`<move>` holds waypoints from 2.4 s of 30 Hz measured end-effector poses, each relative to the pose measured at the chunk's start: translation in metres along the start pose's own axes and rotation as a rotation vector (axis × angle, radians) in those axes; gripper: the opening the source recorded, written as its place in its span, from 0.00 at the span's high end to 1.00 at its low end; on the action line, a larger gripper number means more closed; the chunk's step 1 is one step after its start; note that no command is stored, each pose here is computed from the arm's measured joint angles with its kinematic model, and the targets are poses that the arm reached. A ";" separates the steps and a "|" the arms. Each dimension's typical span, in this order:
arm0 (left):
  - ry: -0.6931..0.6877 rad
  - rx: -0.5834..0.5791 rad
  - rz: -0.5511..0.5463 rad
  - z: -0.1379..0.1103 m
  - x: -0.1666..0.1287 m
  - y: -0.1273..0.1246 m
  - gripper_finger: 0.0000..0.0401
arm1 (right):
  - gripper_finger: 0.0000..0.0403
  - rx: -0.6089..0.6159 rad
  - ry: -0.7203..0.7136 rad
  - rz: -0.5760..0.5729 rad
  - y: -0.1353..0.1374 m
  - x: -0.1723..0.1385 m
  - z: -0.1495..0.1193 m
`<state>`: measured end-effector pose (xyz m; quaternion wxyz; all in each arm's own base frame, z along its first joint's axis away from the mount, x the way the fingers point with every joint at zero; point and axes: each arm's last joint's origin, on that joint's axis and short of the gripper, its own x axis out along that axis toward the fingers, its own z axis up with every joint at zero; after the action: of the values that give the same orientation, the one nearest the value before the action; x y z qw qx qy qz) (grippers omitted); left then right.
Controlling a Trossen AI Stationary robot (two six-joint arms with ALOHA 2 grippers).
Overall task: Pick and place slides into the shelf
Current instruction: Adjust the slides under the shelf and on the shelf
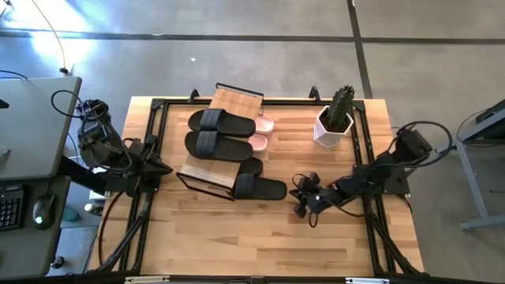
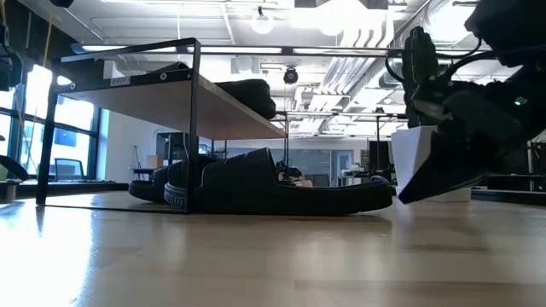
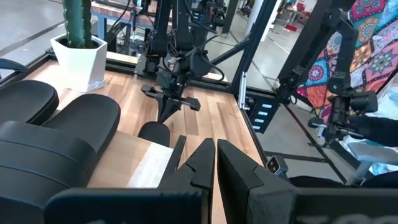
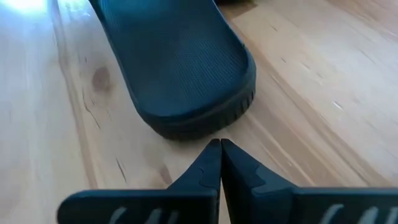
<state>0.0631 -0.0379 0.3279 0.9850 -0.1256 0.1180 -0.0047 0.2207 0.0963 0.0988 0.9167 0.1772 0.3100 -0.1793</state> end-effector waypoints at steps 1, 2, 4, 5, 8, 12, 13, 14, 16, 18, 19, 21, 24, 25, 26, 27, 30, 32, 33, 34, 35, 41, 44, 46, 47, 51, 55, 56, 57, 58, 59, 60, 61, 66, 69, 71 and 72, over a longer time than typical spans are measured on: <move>0.002 0.002 0.001 0.000 0.000 0.000 0.98 | 1.00 -0.005 -0.006 0.003 0.000 0.001 0.000; 0.004 0.004 0.002 0.000 0.000 0.000 0.98 | 1.00 -0.007 -0.010 0.006 0.001 0.002 0.001; 0.003 0.003 0.002 0.000 0.000 0.000 0.98 | 1.00 -0.002 -0.028 0.015 0.001 0.006 0.002; 0.004 0.004 0.002 -0.001 0.000 0.000 0.98 | 1.00 0.000 -0.028 0.017 0.001 0.008 0.002; 0.003 0.003 0.001 0.000 0.000 0.000 0.98 | 1.00 -0.003 -0.028 0.016 0.001 0.016 0.004; 0.003 0.003 0.002 0.000 0.000 0.000 0.98 | 1.00 -0.039 -0.022 0.022 0.009 0.026 0.010; 0.003 0.003 0.001 0.000 0.000 0.000 0.98 | 1.00 -0.046 -0.024 0.023 0.011 0.028 0.013; 0.003 0.002 0.001 0.000 0.000 0.000 0.98 | 1.00 -0.050 -0.023 0.027 0.013 0.031 0.015; 0.003 0.003 0.001 0.000 0.000 0.000 0.98 | 1.00 -0.061 -0.023 0.033 0.015 0.035 0.019; 0.003 0.002 0.001 0.000 0.000 0.000 0.98 | 1.00 -0.068 -0.025 0.035 0.018 0.040 0.025; 0.003 0.003 0.001 0.000 0.000 0.000 0.98 | 1.00 -0.069 -0.023 0.042 0.018 0.041 0.027; 0.003 0.002 0.001 0.000 0.000 0.000 0.98 | 1.00 -0.074 -0.023 0.052 0.019 0.044 0.032; 0.002 0.002 0.001 0.000 0.000 0.000 0.98 | 1.00 -0.080 -0.041 0.056 0.020 0.046 0.040; 0.003 0.002 0.001 0.000 0.000 0.000 0.98 | 1.00 -0.082 -0.042 0.059 0.020 0.047 0.042; 0.003 0.002 0.001 0.000 0.000 0.000 0.98 | 1.00 -0.082 -0.041 0.069 0.020 0.048 0.045; 0.003 0.002 0.002 0.000 0.000 0.000 0.98 | 1.00 -0.080 -0.042 0.074 0.020 0.049 0.047; 0.003 0.002 0.001 0.000 0.000 0.000 0.98 | 1.00 -0.084 -0.048 0.081 0.020 0.051 0.053; 0.005 0.004 0.002 -0.001 0.000 0.000 0.98 | 1.00 -0.086 -0.053 0.089 0.021 0.052 0.058; 0.007 0.006 0.003 -0.001 0.000 0.000 0.98 | 1.00 -0.085 -0.053 0.092 0.021 0.053 0.059; 0.009 0.008 0.004 -0.001 0.000 0.001 0.98 | 1.00 -0.086 -0.049 0.093 0.021 0.055 0.060; 0.012 0.010 0.006 -0.002 0.000 0.001 0.98 | 1.00 -0.086 -0.044 0.096 0.021 0.058 0.060; 0.026 0.009 0.023 -0.004 0.000 0.002 0.98 | 1.00 -0.101 -0.003 0.100 0.026 0.079 0.059; 0.071 -0.011 0.051 -0.009 0.000 0.005 0.98 | 1.00 -0.120 -0.004 0.111 0.033 0.089 0.061; 0.114 -0.029 0.081 -0.014 -0.001 0.009 0.98 | 1.00 -0.134 -0.005 0.115 0.037 0.094 0.063; 0.136 -0.038 0.098 -0.017 -0.002 0.011 0.98 | 1.00 -0.145 -0.006 0.116 0.039 0.096 0.064; 0.210 -0.074 0.158 -0.026 -0.002 0.016 0.98 | 1.00 -0.137 -0.016 0.121 0.039 0.099 0.070; 0.291 -0.096 0.175 -0.032 0.000 0.015 0.98 | 1.00 -0.123 -0.031 0.121 0.036 0.102 0.076; 0.311 -0.102 0.181 -0.033 0.001 0.014 0.98 | 1.00 -0.120 -0.034 0.121 0.035 0.102 0.077; 0.337 -0.104 0.191 -0.035 0.001 0.014 0.98 | 1.00 -0.118 -0.034 0.120 0.035 0.102 0.078; 0.360 -0.110 0.204 -0.037 0.002 0.015 0.98 | 1.00 -0.113 -0.036 0.122 0.034 0.103 0.079; 0.377 -0.116 0.218 -0.038 0.002 0.015 0.98 | 1.00 -0.108 -0.039 0.127 0.034 0.103 0.080; 0.398 -0.118 0.233 -0.040 0.003 0.015 0.98 | 1.00 -0.104 -0.044 0.135 0.033 0.103 0.081; 0.416 -0.117 0.246 -0.042 0.003 0.015 0.98 | 1.00 -0.099 -0.049 0.143 0.033 0.104 0.082; 0.444 -0.121 0.284 -0.044 0.005 0.014 0.98 | 1.00 -0.092 -0.052 0.151 0.032 0.104 0.084; 0.445 -0.121 0.284 -0.044 0.006 0.013 0.98 | 1.00 -0.092 -0.045 0.164 0.031 0.105 0.085; 0.444 -0.122 0.285 -0.044 0.006 0.013 0.98 | 1.00 -0.093 -0.039 0.184 0.032 0.105 0.085; 0.444 -0.122 0.285 -0.044 0.006 0.014 0.98 | 1.00 -0.092 -0.041 0.186 0.032 0.105 0.085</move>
<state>0.0580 -0.0360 0.2816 0.9163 -0.1627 0.3478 0.1137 0.3556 0.0639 0.1027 0.9427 0.1592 0.2814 -0.0825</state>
